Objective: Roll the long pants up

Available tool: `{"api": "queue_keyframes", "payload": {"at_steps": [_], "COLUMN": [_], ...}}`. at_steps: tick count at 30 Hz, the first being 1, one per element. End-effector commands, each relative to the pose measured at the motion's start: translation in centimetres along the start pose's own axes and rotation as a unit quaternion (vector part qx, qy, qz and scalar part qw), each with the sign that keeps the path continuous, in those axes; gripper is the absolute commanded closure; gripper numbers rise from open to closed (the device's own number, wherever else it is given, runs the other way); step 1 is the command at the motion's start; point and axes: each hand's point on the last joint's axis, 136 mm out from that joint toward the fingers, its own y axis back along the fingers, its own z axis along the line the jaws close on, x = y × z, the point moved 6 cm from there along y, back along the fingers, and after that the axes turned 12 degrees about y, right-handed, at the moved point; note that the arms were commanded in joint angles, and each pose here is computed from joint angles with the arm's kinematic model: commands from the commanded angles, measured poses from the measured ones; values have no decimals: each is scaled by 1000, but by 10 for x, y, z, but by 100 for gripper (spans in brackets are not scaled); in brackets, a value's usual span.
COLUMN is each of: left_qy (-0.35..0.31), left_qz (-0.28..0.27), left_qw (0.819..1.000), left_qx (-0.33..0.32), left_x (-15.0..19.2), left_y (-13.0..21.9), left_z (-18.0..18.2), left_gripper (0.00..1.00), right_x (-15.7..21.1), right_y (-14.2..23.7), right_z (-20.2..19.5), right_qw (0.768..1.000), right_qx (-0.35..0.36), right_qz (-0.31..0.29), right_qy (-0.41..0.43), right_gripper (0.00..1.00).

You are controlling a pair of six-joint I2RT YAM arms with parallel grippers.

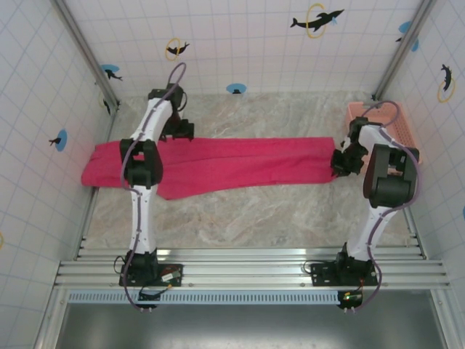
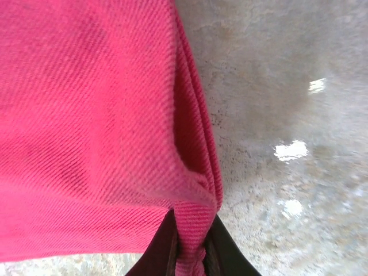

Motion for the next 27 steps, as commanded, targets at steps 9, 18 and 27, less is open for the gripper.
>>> {"api": "queue_keyframes", "payload": {"at_steps": [9, 18, 27], "left_qy": [26, 14, 20], "left_qz": [69, 21, 119], "left_qw": [994, 992, 977], "left_qx": [84, 123, 177], "left_x": [35, 48, 101], "left_y": [-9, 70, 30], "left_z": [-56, -64, -101], "left_gripper": [3, 3, 2], "right_x": [-24, -33, -48], "right_y": [100, 102, 103], "right_z": [-3, 3, 12], "right_qw": [995, 994, 992], "right_qx": [4, -9, -18], "right_qz": [-95, -103, -115], "right_qy": [42, 40, 43], "right_gripper": [100, 100, 100]}}
